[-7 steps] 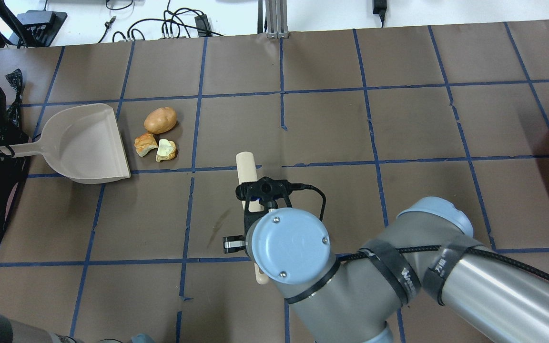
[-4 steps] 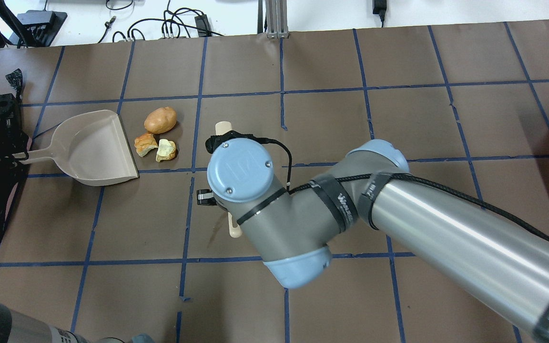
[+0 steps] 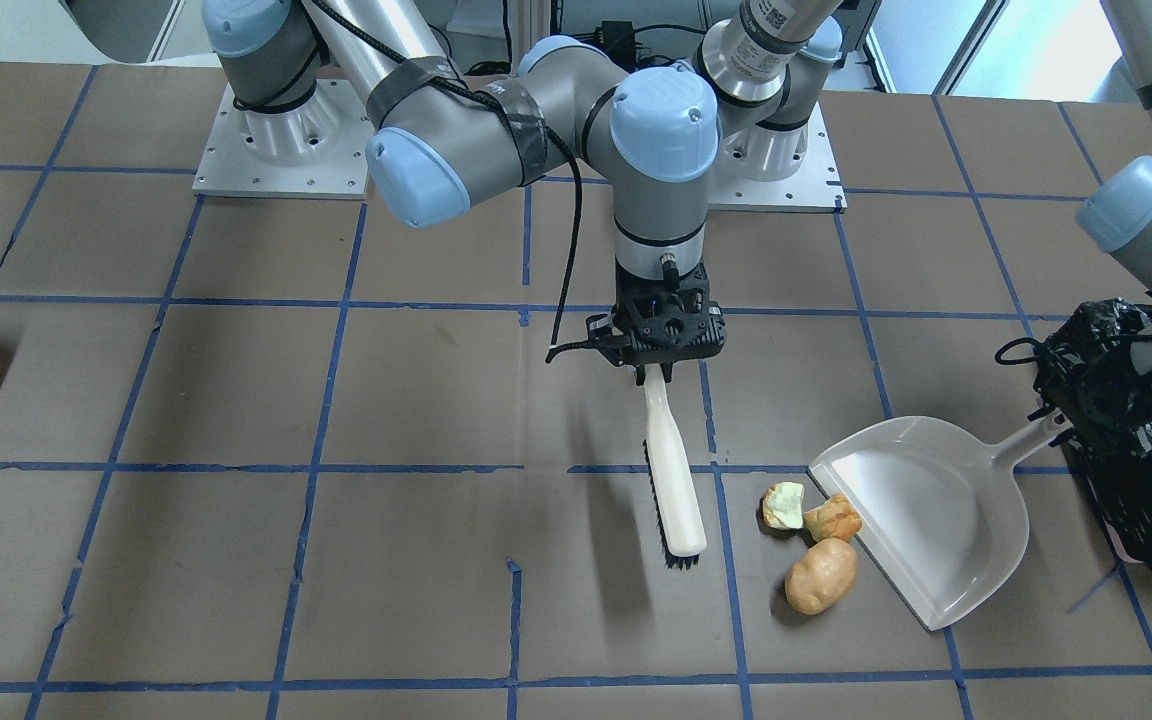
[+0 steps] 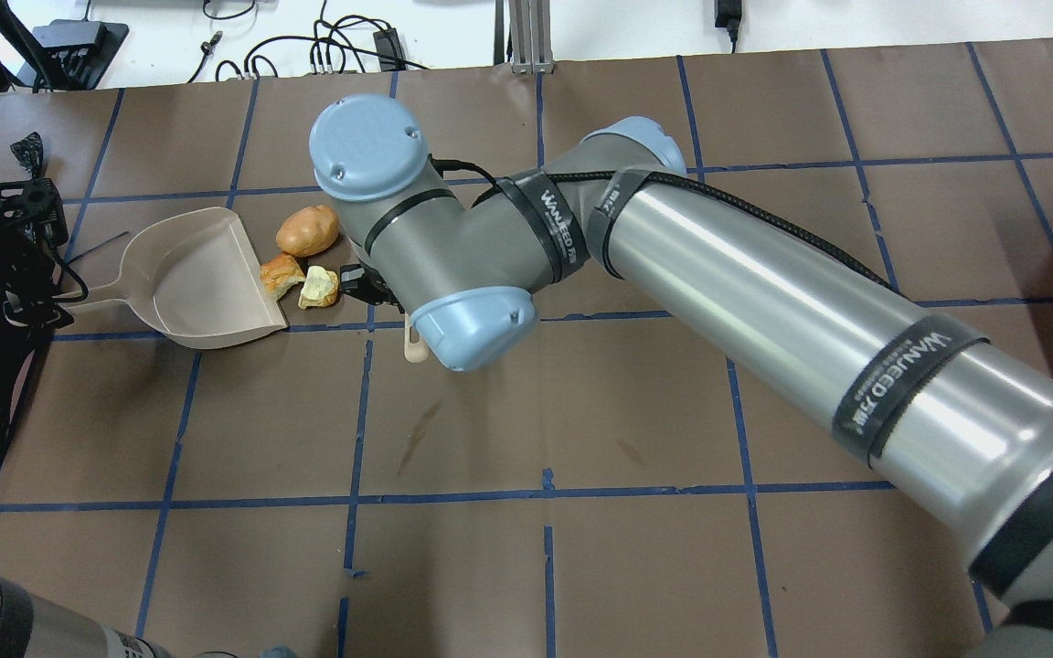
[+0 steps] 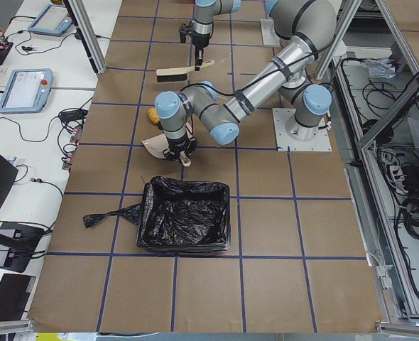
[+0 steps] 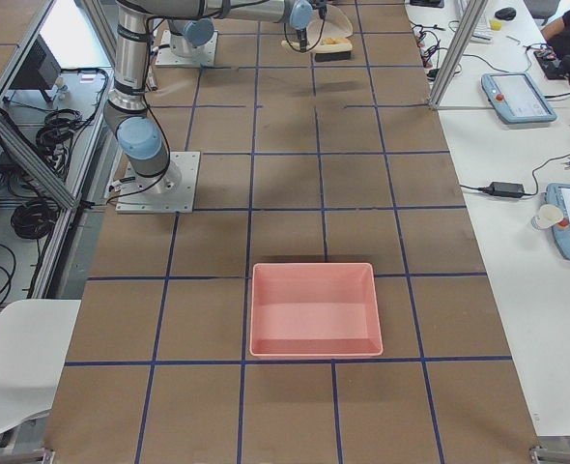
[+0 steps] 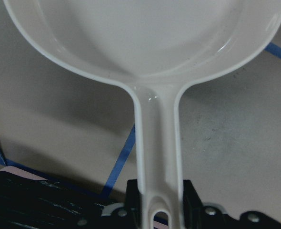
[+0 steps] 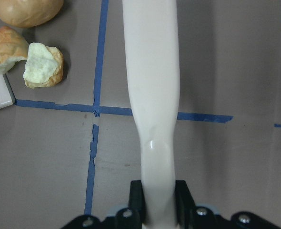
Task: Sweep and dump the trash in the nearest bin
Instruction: 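Lift the brush with the right gripper and bring it behind the food pieces, then sweep the potato and bread pieces into the dustpan with the right gripper's brush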
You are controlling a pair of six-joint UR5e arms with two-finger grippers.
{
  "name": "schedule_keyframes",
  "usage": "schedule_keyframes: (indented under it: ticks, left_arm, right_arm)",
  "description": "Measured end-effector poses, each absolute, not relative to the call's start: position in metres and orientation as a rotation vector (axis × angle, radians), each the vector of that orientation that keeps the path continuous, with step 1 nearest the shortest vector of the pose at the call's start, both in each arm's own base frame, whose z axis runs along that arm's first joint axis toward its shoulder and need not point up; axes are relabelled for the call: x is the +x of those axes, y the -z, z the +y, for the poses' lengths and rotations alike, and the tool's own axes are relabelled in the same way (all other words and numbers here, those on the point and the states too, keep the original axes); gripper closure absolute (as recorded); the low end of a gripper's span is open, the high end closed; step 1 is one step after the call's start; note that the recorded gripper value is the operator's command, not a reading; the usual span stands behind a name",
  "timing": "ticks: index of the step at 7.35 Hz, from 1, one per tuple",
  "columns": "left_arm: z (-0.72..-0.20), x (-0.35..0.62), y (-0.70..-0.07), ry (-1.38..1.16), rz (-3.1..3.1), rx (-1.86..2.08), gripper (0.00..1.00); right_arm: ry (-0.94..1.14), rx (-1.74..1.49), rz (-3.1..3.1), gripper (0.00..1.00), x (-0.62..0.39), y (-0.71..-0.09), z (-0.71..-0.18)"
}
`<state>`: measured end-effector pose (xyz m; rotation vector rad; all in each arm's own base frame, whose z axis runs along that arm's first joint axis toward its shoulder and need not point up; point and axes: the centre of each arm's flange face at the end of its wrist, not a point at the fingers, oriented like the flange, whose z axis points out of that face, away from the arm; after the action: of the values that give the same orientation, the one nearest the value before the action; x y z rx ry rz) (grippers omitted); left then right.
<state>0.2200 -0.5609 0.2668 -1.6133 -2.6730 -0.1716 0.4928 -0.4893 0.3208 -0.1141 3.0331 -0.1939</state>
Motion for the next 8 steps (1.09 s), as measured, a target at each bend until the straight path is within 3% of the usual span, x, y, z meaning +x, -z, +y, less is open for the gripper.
schedule_keyframes:
  ticks: [8]
  left_arm:
    - [-0.551, 0.208, -0.267, 0.217, -2.598, -1.732, 0.97]
  right_arm:
    - [0.162, -0.12, 3.07, 0.92, 0.545, -0.274, -0.527]
